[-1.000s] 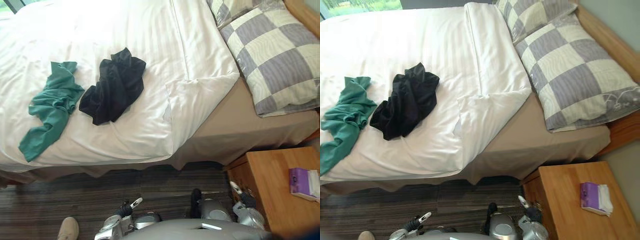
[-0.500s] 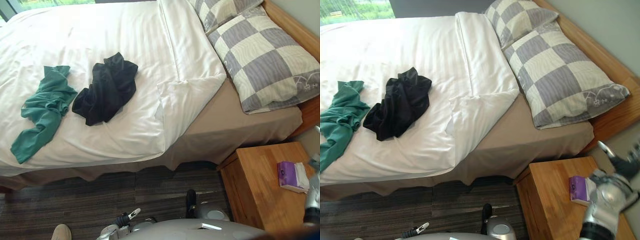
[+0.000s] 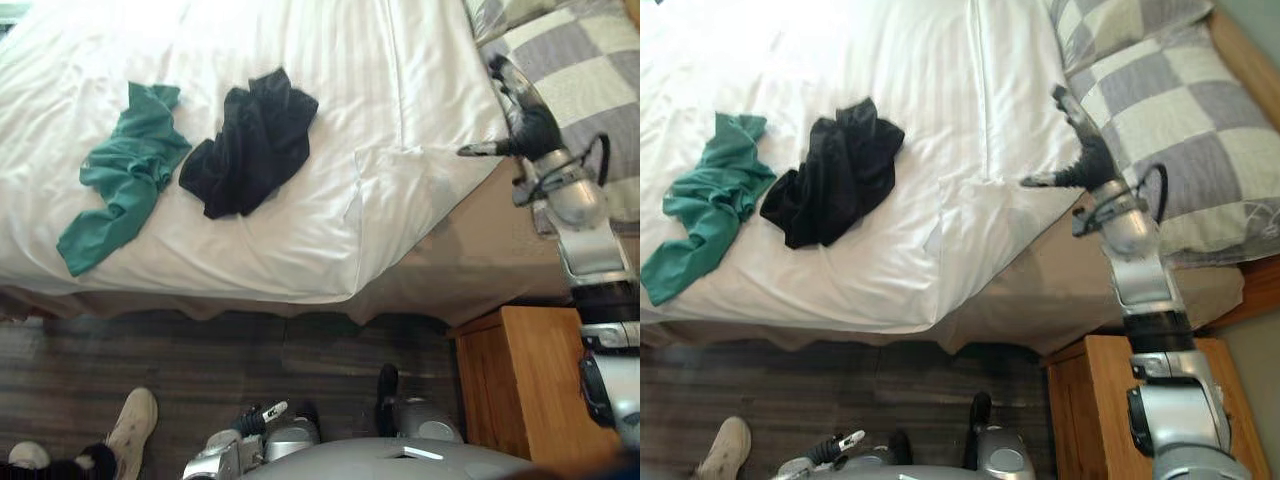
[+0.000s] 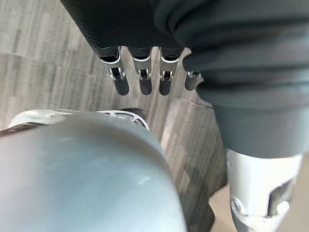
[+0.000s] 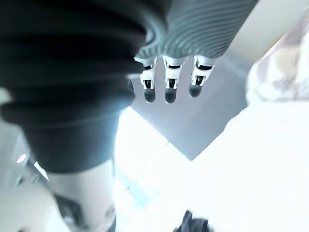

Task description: Tidy the bed and pick cloth on bed and put in laundry

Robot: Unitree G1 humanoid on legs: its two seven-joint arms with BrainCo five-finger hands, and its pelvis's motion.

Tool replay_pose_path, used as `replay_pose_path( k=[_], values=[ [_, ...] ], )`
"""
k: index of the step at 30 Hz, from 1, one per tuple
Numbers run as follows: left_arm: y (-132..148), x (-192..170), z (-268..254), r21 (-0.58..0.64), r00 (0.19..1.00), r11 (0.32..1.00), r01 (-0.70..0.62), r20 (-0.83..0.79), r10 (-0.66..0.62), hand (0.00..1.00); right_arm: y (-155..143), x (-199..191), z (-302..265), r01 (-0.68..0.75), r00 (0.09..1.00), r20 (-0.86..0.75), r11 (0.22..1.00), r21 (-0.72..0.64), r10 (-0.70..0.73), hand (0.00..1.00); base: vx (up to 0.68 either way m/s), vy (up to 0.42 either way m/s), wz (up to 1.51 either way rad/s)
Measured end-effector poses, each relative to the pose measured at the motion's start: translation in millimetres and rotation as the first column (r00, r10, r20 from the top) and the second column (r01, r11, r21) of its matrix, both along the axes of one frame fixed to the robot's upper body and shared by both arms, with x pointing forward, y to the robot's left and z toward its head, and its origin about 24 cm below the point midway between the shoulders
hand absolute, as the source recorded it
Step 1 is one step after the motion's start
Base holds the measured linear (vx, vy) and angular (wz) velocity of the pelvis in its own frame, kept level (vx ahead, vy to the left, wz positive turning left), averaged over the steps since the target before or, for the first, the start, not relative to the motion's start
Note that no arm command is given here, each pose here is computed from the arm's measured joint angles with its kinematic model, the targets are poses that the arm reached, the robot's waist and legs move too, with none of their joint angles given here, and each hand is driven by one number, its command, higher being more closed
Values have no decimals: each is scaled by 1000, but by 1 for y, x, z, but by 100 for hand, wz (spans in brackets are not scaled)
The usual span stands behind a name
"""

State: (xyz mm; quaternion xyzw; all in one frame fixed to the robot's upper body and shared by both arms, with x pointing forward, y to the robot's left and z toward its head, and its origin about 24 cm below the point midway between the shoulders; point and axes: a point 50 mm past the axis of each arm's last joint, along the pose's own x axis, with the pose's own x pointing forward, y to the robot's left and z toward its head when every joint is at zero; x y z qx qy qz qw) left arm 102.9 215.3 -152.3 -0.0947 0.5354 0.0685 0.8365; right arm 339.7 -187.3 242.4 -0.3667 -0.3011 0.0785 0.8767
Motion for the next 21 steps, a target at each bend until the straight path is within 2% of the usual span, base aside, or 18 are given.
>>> replay_pose_path(
  k=[5,9,10,13,14,16,17,21],
  values=[
    [-7,32,11,-19,991,999,37,126,-34,0,29,3,32,-36,996,80,987,-160,49,0,-79,-4,7],
    [-10,49,18,-16,980,998,67,188,-63,0,38,6,43,-21,995,87,971,-237,42,0,-96,-19,17],
    [-26,75,27,-11,956,985,172,242,-164,0,34,19,46,65,998,32,954,-292,-58,0,-128,-11,31],
    [-33,83,32,-29,947,982,184,272,-170,0,33,23,42,89,996,-4,950,-300,-95,0,-51,6,17],
    [-37,84,32,-40,946,981,188,277,-170,0,31,25,42,98,994,-9,947,-307,-105,100,-24,22,4],
    [-53,91,36,-54,927,968,247,305,-219,0,26,27,59,147,989,27,921,-361,-148,100,-59,46,18],
    [-67,97,40,-100,918,958,270,328,-224,0,14,31,73,235,970,36,881,-410,-242,100,-71,60,28],
    [-80,100,42,-132,905,940,316,339,-257,0,-10,36,96,354,931,63,853,-383,-359,100,-15,10,16]
  ],
)
